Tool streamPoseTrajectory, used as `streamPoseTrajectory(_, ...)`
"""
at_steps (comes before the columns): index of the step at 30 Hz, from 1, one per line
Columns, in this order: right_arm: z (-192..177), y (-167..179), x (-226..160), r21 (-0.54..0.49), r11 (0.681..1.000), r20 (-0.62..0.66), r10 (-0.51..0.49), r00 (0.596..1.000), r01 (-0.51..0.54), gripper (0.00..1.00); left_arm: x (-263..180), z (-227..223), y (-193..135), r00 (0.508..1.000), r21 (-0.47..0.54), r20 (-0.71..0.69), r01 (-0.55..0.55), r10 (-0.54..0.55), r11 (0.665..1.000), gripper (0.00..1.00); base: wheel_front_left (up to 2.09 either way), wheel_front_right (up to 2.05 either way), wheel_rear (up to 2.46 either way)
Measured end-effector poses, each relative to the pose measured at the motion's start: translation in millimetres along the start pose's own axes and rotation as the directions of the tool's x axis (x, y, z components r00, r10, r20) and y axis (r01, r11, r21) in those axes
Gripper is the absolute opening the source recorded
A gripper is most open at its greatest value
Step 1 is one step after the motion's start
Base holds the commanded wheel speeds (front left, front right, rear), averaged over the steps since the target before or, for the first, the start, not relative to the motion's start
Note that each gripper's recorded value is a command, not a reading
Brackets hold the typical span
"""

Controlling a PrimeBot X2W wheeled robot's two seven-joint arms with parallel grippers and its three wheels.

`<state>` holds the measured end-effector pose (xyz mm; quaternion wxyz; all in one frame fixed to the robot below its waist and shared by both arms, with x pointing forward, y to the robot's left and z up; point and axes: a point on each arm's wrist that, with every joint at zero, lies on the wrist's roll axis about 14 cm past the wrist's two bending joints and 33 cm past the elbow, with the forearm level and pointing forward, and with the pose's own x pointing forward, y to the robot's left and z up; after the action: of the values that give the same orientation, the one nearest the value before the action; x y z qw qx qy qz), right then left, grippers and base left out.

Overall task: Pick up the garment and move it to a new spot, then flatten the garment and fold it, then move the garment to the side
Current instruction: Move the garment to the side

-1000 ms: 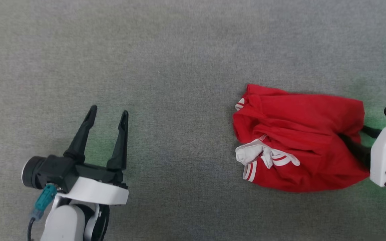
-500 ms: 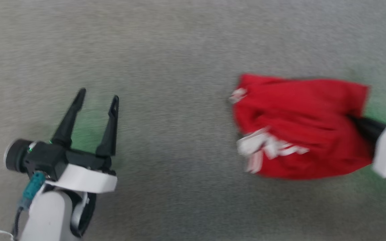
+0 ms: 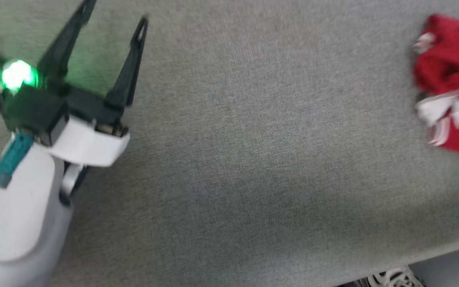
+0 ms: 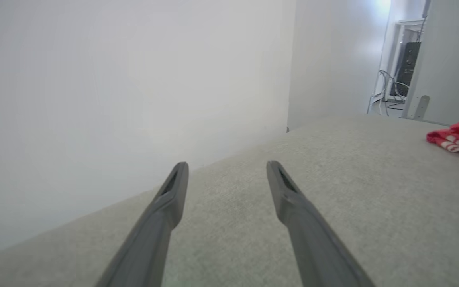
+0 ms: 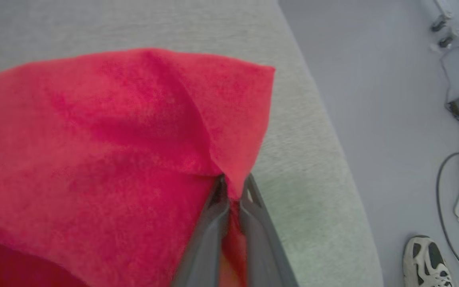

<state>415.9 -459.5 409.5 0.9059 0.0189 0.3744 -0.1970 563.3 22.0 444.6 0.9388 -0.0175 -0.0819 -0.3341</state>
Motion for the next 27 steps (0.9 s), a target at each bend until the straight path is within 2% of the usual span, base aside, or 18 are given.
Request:
streamPoseTrajectory(6, 23, -40, 21, 0.043, 0.989, 0.051, -0.142, 0.988, 0.14, 0.0, 32, -5, -6, 0.995, -0.005, 0.066, 0.073, -0.073, 0.997, 1.0, 0.0, 0.0, 0.0)
streamPoseTrajectory(10, 41, -58, 34, -0.022, 0.975, 0.096, -0.22, 0.971, 0.223, 0.0, 43, 4, -1, 0.991, -0.017, 0.114, 0.067, -0.065, 0.998, 1.0, 0.0, 0.0, 0.0)
streamPoseTrajectory(15, 65, -55, 54, -0.076, 0.962, 0.194, -0.244, 0.95, 0.262, 0.0, 42, 0, 7, 0.992, -0.001, 0.113, 0.061, -0.06, 0.998, 1.0, 0.0, 0.0, 0.0)
streamPoseTrajectory(20, 53, -42, 73, -0.093, 0.963, 0.165, -0.234, 0.958, 0.252, 0.0, 39, -3, 14, 0.993, 0.004, 0.107, 0.047, -0.048, 0.999, 1.0, 0.0, 0.0, 0.0)
streamPoseTrajectory(26, 45, -50, 74, -0.128, 0.95, 0.15, -0.264, 0.953, 0.283, 0.0, 38, -3, 20, 0.994, 0.01, 0.103, 0.029, -0.03, 1.0, 1.0, 0.0, 0.0, 0.0)
streamPoseTrajectory(27, 47, -50, 73, -0.131, 0.949, 0.16, -0.265, 0.951, 0.287, 0.35, 38, -1, 21, 0.994, 0.011, 0.103, 0.024, -0.025, 1.0, 1.0, 0.0, 0.0, 0.0)
